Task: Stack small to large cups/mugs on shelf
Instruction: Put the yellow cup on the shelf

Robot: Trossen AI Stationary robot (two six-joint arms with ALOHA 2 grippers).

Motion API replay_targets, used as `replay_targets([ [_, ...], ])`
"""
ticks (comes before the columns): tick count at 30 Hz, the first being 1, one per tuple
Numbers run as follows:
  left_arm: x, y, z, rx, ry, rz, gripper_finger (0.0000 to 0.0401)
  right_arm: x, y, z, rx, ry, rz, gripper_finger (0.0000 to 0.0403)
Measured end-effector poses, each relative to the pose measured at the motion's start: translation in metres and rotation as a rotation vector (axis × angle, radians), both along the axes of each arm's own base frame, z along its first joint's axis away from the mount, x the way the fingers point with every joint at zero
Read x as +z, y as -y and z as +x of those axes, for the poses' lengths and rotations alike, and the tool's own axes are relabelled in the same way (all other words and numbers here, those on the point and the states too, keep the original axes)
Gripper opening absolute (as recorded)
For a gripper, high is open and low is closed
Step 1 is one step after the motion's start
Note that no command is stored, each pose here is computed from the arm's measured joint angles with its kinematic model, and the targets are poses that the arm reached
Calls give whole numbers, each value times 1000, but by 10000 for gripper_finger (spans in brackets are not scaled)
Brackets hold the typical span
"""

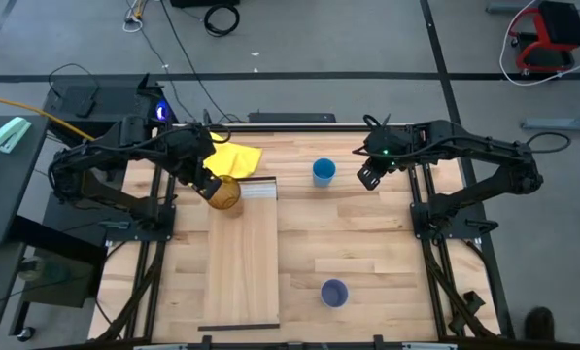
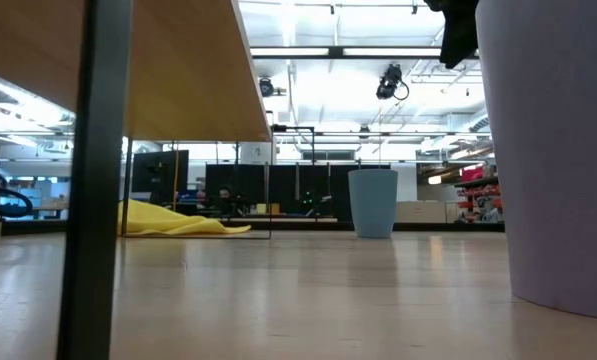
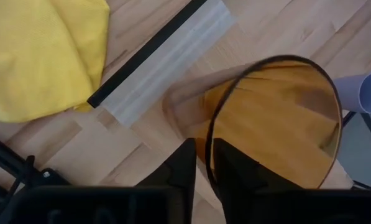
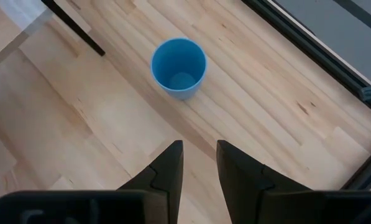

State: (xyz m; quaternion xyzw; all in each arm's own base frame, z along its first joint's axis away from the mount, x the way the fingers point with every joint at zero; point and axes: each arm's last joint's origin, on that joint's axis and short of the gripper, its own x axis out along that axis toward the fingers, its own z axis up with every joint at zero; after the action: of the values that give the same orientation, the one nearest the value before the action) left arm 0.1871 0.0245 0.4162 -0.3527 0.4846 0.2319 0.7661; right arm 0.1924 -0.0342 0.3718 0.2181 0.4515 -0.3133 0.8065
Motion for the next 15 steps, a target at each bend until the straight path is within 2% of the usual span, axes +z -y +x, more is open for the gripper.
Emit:
replay_targets([
  [11, 3, -1, 6, -5, 75, 3, 87, 0, 0, 0, -3, 1, 1, 105],
  [15, 4, 0, 7, -20, 88, -25, 93, 0, 0, 0, -3, 1, 1, 105],
])
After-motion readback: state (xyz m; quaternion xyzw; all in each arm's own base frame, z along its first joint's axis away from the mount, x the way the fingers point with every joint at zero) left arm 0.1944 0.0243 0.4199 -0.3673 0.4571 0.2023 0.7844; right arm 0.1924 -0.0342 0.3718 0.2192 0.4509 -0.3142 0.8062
